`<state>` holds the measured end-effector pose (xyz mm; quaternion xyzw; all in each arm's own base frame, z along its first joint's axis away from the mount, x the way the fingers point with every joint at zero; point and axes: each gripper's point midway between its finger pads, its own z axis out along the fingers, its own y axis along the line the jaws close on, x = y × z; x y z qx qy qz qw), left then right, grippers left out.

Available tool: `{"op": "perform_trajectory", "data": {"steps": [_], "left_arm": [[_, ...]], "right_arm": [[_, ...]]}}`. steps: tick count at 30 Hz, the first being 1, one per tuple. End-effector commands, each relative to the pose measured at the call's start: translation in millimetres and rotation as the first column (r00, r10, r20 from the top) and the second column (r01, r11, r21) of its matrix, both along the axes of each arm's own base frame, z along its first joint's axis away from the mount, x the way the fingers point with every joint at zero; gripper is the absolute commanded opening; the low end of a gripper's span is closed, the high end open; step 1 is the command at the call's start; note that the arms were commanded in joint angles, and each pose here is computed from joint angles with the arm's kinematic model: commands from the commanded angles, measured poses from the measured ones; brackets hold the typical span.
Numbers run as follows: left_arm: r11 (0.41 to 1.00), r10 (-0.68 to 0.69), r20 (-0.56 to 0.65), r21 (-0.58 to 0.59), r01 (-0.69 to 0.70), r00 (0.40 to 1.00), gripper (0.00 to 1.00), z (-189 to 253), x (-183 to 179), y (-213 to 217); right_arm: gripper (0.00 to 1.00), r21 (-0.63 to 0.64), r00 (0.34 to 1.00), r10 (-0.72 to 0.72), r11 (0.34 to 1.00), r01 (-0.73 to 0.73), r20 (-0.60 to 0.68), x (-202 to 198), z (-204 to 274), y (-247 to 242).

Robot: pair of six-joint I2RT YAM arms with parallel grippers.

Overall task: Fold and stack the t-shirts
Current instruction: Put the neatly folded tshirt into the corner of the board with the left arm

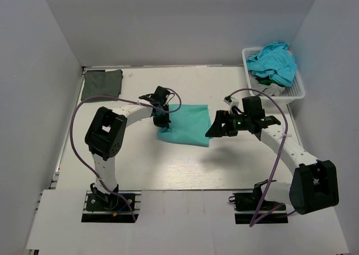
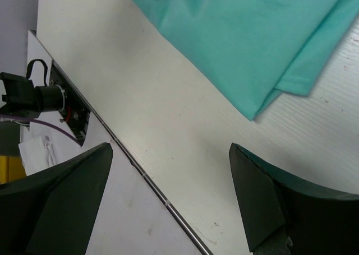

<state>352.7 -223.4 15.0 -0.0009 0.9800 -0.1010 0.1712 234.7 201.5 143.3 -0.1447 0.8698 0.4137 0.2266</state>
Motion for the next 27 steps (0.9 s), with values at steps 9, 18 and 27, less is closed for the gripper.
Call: {"op": "perform_trajectory", "data": {"steps": [9, 18, 27], "left_arm": [[0.988, -0.053, 0.142, 0.149, 0.032, 0.988, 0.00, 24, 27, 22], [0.917, -0.183, 0.426, 0.399, -0.002, 0.886, 0.00, 142, 84, 67], [0.833, -0.226, 0.542, 0.538, -0.127, 0.809, 0.00, 209, 124, 125]], "right_arm": [[0.90, -0.067, 0.995, -0.062, 0.995, 0.067, 0.079, 10, -1, -13], [0.90, -0.130, 0.987, -0.103, 0.984, 0.119, 0.124, 18, 3, -24], [0.90, -0.114, 0.980, -0.160, 0.978, 0.174, 0.115, 30, 9, -23]]}}
